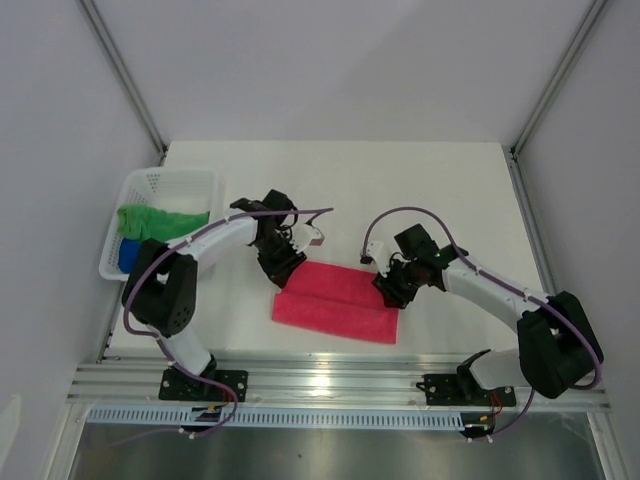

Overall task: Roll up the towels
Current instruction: Roll the towel

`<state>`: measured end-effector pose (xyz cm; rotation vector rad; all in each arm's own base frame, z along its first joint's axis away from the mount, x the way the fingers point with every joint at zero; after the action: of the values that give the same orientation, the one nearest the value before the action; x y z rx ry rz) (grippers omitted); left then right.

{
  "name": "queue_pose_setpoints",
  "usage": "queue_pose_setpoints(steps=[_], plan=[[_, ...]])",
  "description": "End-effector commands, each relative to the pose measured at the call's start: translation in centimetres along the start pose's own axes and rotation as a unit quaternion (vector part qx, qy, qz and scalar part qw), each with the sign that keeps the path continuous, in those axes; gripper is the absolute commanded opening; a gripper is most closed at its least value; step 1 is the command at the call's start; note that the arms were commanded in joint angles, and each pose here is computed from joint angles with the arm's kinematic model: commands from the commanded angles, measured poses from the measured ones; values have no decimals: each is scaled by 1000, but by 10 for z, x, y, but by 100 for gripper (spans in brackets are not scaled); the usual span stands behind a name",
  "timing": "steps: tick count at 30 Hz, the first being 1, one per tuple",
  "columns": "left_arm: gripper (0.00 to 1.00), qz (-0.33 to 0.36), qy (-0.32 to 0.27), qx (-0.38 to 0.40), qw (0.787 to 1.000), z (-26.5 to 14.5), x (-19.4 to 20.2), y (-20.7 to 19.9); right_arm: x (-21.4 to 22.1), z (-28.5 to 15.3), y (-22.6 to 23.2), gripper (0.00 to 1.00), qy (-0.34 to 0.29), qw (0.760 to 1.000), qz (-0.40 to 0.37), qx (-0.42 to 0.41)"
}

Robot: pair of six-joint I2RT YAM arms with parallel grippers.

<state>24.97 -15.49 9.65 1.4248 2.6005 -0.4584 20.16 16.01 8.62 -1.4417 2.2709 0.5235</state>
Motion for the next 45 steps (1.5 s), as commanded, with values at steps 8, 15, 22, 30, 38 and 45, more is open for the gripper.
queue_pose_setpoints(steps=[8,15,22,30,38,45], plan=[[44,50,-129,-34,990,-73,-10,-29,-24,-38,19,37,-67,989,-100,85],[50,171,-89,-35,981,-30,40,-69,-3,-17,93,41,-93,957,-273,-8],[55,255,-75,-94,960,12,51,-67,10,9,88,46,-26,969,-244,22],[57,267,-55,-102,957,32,56,-68,26,23,87,47,26,971,-235,23],[51,258,-17,-110,960,51,60,-59,36,23,84,49,50,970,-235,25],[1,234,-7,-118,965,54,65,-57,41,24,88,27,57,970,-237,8]])
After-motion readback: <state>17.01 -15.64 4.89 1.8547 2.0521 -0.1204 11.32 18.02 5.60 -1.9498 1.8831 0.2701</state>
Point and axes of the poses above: each gripper's point midway between its finger pads, its own z axis out along the fingers, its own y axis along the line the jaws close on, x = y × z, the point moved 4 cm from there along -z, back along the fingers, and after that the axes turned 2 degrees about -z, right-handed, at the moved point
